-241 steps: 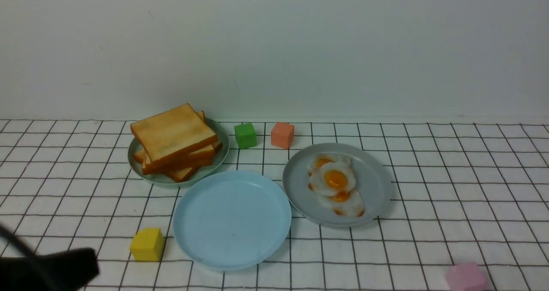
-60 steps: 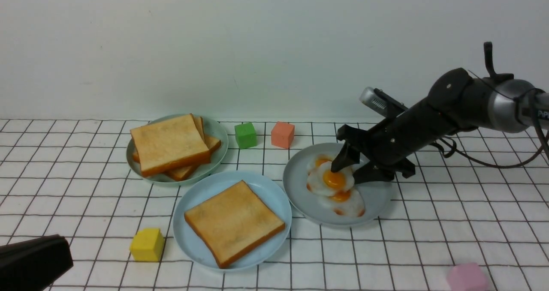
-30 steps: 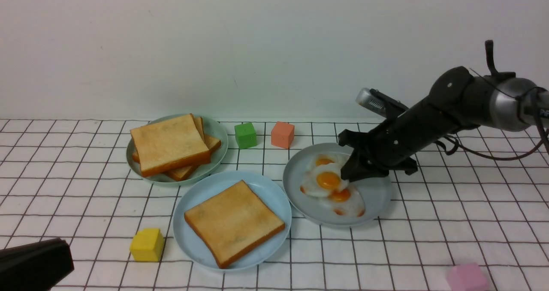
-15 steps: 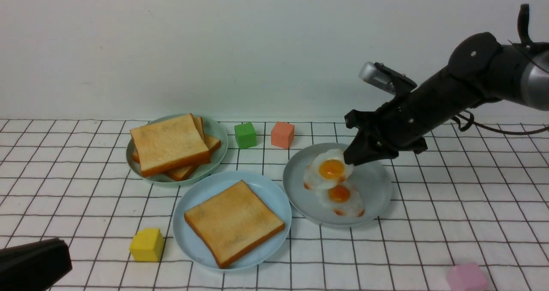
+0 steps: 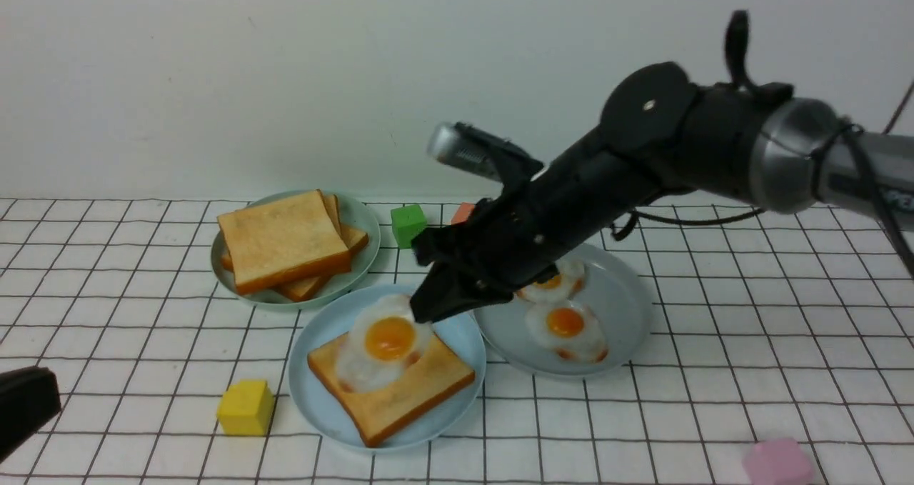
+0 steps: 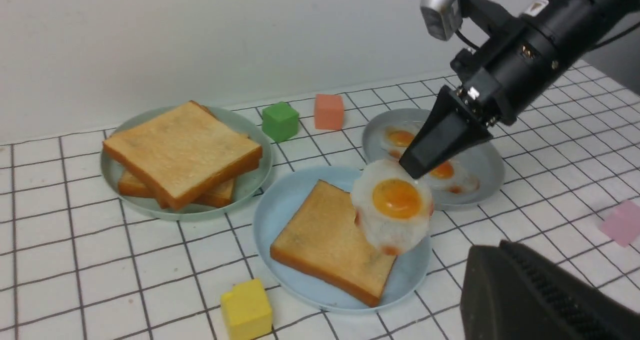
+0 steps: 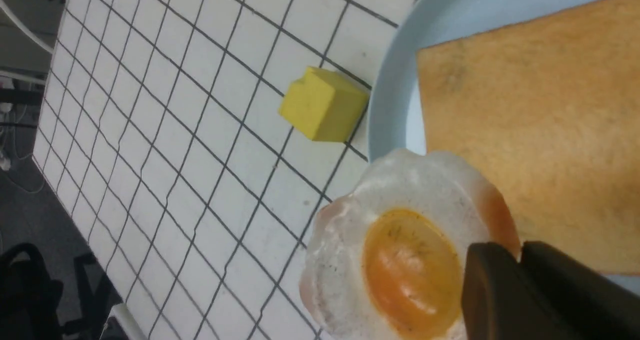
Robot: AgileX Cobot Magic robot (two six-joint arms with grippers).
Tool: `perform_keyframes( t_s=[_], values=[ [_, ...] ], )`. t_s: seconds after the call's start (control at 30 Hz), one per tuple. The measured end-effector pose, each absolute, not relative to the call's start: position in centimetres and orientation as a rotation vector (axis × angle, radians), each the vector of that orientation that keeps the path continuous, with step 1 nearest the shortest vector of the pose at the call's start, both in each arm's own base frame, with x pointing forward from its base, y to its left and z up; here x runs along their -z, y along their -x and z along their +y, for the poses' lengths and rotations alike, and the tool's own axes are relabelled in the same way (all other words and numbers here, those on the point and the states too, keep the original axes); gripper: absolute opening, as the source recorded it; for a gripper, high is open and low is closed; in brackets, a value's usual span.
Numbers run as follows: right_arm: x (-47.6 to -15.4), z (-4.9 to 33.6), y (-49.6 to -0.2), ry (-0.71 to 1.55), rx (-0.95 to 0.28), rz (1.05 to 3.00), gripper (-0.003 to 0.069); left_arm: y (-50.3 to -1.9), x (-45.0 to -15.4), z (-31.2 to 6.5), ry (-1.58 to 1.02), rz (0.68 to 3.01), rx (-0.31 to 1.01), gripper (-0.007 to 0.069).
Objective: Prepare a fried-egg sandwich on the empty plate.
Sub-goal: Use the right arm to place the fried egg on the slice of bread in the middle, then use the left arm to grab a slice of bread
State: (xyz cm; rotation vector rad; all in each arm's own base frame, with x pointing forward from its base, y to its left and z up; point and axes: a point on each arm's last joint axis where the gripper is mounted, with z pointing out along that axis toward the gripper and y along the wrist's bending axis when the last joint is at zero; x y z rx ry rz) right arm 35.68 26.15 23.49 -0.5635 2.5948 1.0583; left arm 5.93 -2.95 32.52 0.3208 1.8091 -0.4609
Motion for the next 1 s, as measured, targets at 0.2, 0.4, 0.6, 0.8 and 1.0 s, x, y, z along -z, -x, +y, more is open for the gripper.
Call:
perform_keyframes(
  t_s=[0.2,0.4,0.6,0.8,1.0],
  values=[
    [-20.1,27.3,-36.9,0.477,-1.005,2.597,0.0065,-6.0,-32.6,-2.8,-0.297,1.807,0.454,-0.0003],
    [-17.5,27.5,-37.9,0.359,-0.973,2.628,0.0076,-6.0,-32.6,-2.8,-0.295,1.807,0.453,-0.0003],
    [-17.1,27.1,-38.1,0.390,-0.906,2.627,0.0246,-6.1,-32.6,-2.8,-0.296,1.809,0.451,0.0001],
    [-20.1,25.1,-37.6,0.493,-0.871,2.651,0.0381,-6.8,-31.6,-3.2,-0.269,1.930,0.429,0.0003],
    [-28.4,21.3,-33.4,0.699,-0.612,2.662,0.0172,-10.4,-29.8,-5.7,-0.256,2.213,0.340,-0.0003]
  ],
)
